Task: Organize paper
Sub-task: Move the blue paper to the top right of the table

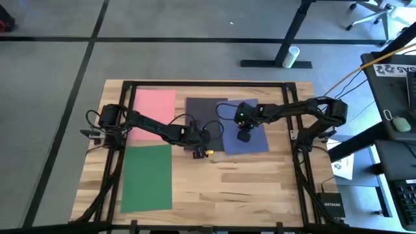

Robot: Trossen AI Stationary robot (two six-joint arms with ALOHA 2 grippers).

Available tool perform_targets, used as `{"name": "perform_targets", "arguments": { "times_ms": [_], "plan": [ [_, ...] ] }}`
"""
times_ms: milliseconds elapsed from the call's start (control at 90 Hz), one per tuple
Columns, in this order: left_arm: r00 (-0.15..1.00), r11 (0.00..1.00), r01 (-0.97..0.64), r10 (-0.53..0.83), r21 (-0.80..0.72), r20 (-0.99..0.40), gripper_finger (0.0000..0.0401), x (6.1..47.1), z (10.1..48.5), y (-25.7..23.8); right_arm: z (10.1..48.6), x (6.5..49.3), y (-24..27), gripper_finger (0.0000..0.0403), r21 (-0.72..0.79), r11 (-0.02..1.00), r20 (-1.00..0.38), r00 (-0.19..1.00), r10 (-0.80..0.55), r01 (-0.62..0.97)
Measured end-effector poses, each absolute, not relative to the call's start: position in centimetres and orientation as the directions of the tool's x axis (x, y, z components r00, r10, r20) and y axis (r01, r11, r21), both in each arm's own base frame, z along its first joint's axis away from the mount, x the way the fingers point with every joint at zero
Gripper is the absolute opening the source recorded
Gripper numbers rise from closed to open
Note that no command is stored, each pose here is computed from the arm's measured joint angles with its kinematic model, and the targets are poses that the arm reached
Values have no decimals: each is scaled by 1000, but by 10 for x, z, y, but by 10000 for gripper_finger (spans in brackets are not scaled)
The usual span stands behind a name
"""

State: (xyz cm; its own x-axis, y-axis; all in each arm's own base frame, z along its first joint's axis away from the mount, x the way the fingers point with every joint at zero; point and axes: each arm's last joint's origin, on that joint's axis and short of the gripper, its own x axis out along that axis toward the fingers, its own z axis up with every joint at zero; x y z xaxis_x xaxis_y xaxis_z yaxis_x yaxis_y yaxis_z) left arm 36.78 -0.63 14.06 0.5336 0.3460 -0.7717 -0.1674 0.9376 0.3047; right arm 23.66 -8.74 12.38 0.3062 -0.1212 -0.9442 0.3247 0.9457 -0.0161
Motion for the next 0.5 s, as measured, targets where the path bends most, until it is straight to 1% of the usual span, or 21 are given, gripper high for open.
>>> {"name": "perform_targets", "arguments": {
  "times_ms": [244,500],
  "plan": [
    [519,938,-178,347,298,-781,0,363,135,-6,129,226,-86,0,-70,938,-961,229,-155,340],
    [519,938,-182,346,295,-781,0,363,134,-6,135,207,-95,0,-99,908,-975,142,-170,407]
  ]
}}
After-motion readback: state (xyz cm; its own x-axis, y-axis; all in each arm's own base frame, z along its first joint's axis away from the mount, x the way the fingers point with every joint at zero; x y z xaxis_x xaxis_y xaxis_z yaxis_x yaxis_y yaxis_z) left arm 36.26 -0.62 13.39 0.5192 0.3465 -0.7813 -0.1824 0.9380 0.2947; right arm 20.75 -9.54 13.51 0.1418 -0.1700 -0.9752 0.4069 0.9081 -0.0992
